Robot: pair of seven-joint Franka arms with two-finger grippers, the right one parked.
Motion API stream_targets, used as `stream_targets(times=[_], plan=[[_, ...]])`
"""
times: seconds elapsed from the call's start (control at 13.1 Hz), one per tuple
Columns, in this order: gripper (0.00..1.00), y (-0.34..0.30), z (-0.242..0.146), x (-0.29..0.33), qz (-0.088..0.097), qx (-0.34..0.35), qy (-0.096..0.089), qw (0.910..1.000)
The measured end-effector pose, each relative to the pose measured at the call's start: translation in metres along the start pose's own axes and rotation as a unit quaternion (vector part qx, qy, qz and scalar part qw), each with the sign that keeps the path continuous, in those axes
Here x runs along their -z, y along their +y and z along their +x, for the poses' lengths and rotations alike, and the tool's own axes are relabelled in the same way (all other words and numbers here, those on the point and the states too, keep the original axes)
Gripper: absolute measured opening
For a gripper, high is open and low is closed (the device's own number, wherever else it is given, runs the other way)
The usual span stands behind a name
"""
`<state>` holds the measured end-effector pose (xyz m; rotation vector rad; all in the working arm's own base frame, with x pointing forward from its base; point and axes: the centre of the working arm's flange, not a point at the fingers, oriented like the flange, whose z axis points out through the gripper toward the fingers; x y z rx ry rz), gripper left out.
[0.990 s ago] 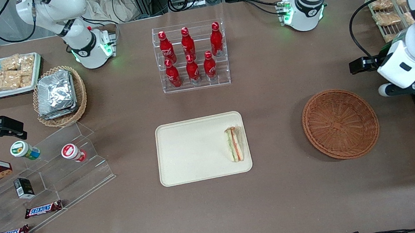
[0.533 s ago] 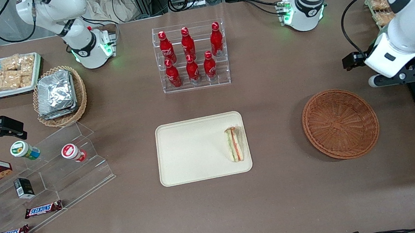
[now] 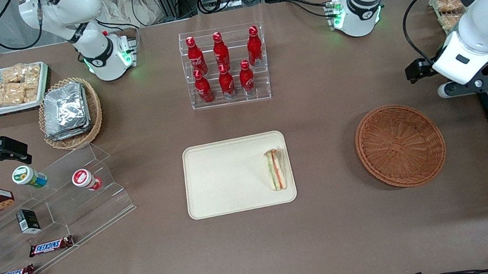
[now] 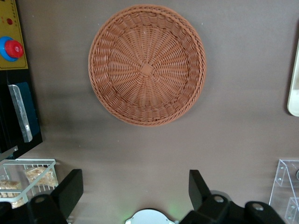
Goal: Place sandwich from basket to tray
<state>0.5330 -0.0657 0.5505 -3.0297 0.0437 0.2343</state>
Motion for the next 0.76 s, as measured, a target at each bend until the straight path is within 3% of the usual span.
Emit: stream_targets(times=[0.76], plan=[[1.0, 0.004, 0.0019, 0.0007, -0.004, -0.004, 0.009, 0.9999]])
